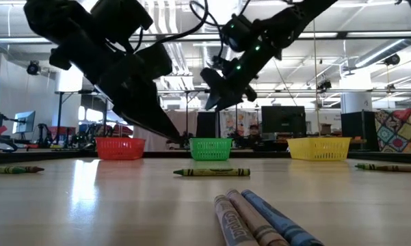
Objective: Sort crayons
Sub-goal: Put the brown crayon into the red basket
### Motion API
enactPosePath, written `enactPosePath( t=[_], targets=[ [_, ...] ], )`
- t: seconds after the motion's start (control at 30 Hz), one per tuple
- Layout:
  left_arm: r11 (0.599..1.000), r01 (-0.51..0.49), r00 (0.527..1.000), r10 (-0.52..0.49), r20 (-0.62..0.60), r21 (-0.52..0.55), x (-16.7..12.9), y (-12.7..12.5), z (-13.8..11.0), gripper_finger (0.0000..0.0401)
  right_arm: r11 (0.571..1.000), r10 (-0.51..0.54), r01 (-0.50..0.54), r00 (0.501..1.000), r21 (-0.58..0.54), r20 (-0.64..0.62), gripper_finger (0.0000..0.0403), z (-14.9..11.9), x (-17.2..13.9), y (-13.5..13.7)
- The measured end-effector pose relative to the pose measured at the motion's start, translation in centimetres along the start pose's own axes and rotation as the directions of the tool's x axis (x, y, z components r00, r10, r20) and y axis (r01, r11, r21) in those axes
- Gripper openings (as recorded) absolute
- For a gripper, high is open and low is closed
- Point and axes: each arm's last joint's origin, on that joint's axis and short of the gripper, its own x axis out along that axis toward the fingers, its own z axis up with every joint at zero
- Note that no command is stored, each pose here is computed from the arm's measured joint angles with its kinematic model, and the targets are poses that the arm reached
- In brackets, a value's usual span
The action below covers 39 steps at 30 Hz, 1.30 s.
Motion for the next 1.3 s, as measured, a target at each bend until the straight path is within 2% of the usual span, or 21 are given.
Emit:
enactPosePath(
  t=[0.3,0.5,0.6,0.77,1.0,1.13,1.3],
  targets=[
    [0.996,0.053,0.998,-0.05,-0.047,0.066,0.7,-2.3,-1.4,0.0068,0.989,0.133,-0.132,0.991,-0.068,0.005,0.018,-5.6,-6.6,4.8],
    [0.997,0.046,0.998,-0.043,-0.056,0.065,1.7,-2.5,-1.2,0.0068,0.965,0.233,-0.235,0.972,-0.117,-0.033,0.018,-9.5,-10.2,6.3],
    [0.997,0.049,0.998,-0.046,-0.043,0.063,2.4,-2.9,-0.4,0.0068,0.961,0.253,-0.255,0.967,-0.105,-0.039,0.018,-10.5,-11.2,6.5],
    [0.995,0.05,0.998,-0.047,-0.037,0.087,3.4,-3.9,2.5,0.0068,0.956,0.276,-0.277,0.961,-0.096,-0.028,0.018,-10.3,-12.7,6.4],
    [0.974,0.033,0.984,0.007,-0.176,0.223,2.7,-5.2,6.9,0.0068,0.958,0.277,-0.278,0.96,-0.072,-0.027,0.018,-9.7,-14.5,5.6],
    [0.958,0.008,0.983,0.045,-0.179,0.286,2.1,-5.7,9.5,0.0068,0.964,0.253,-0.258,0.964,-0.07,-0.076,0.018,-10.1,-15.0,5.0],
    [0.931,-0.027,0.991,0.072,-0.111,0.363,1.0,-6.3,13.0,0.0068,0.972,0.208,-0.223,0.963,-0.069,-0.171,0.018,-11.0,-15.2,4.5]
  ],
)
